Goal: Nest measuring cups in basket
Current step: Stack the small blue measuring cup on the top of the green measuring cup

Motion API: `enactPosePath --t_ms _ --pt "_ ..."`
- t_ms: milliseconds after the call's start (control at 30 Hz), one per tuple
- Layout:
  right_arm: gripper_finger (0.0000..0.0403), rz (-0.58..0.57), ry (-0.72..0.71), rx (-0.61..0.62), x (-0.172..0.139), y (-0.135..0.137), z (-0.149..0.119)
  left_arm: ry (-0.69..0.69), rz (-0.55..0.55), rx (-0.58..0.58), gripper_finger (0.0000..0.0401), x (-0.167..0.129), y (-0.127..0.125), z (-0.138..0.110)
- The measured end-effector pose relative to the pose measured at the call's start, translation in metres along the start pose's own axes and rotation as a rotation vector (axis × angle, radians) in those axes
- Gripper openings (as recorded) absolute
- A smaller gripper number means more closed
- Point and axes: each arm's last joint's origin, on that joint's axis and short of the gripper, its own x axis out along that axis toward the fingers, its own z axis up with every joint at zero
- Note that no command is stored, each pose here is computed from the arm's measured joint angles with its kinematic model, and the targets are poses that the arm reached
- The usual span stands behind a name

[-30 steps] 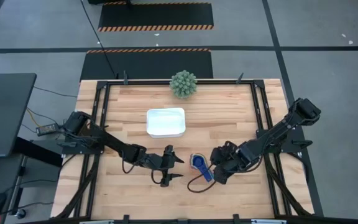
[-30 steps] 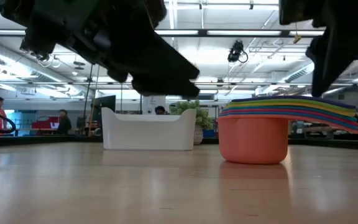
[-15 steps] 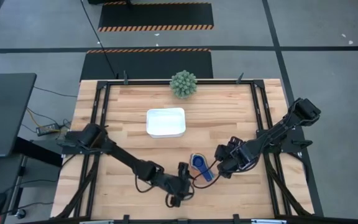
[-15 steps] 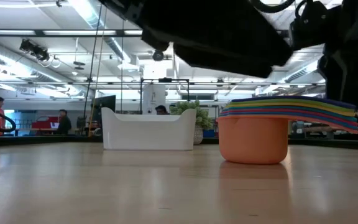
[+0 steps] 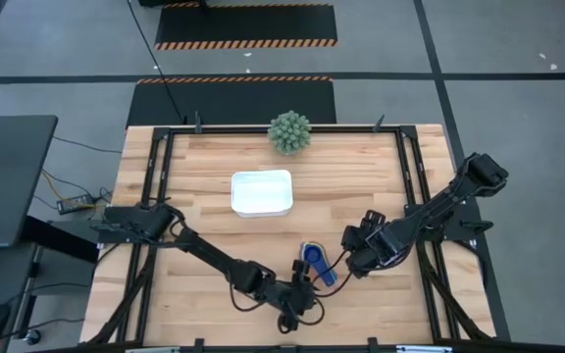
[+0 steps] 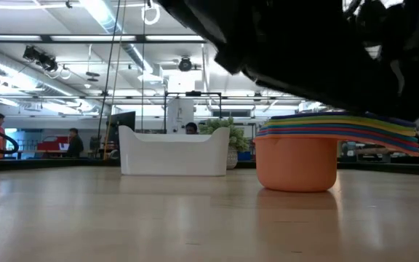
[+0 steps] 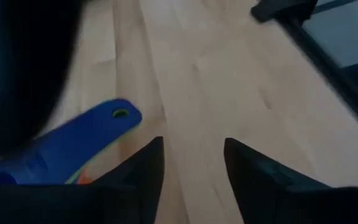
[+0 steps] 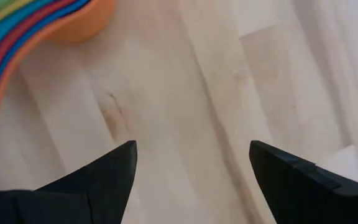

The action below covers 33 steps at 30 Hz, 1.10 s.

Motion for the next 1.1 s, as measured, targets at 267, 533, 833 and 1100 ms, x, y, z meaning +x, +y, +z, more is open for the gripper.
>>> enactPosePath --t_ms 267,533,833,1100 --pt "0.0318 0.033 -0.108 0.059 -0.029 -0.018 -0.004 0.017 0.039 -0.011 0.0144 0.008 0.011 -0.003" --pt "0.0281 0.072 -0.163 0.068 -0.042 -0.017 -0.012 0.022 0.046 -0.019 0.0142 0.009 0.015 -0.003" --pt "0.0166 0.225 -0.233 0.049 -0.025 0.029 -0.007 0.021 0.044 -0.020 0.0142 0.018 0.009 -0.012" --pt "0.0144 0.164 -0.166 0.087 0.003 0.043 -0.006 -0.012 0.062 -0.056 0.0142 0.019 0.013 -0.008"
